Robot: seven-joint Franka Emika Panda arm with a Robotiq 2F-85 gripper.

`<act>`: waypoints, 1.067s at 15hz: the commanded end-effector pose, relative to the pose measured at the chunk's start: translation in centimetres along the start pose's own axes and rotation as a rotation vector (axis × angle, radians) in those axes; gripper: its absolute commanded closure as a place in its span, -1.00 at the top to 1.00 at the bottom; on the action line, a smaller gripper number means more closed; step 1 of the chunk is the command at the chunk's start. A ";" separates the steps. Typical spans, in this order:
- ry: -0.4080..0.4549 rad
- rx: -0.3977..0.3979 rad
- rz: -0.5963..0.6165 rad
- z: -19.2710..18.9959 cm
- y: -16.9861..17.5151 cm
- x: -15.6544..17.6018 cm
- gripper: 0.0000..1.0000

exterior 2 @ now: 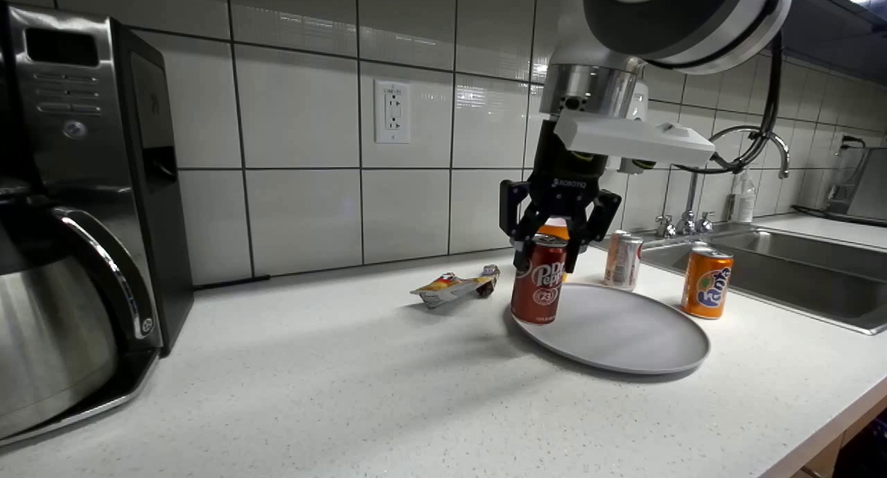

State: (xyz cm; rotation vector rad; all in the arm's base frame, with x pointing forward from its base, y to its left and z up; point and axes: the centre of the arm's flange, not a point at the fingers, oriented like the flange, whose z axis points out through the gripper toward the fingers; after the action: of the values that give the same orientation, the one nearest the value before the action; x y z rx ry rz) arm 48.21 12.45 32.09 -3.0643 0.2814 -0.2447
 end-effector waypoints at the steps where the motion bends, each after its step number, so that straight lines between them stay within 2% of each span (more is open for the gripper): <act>1: 0.004 -0.004 0.021 -2.0 2.3 -1.2 -0.23; 16: -0.028 -0.033 0.090 0.6 7.1 -2.8 -0.23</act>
State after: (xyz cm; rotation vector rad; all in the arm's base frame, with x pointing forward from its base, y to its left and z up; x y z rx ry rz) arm 45.09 7.07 30.12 -3.0802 0.4337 -0.1664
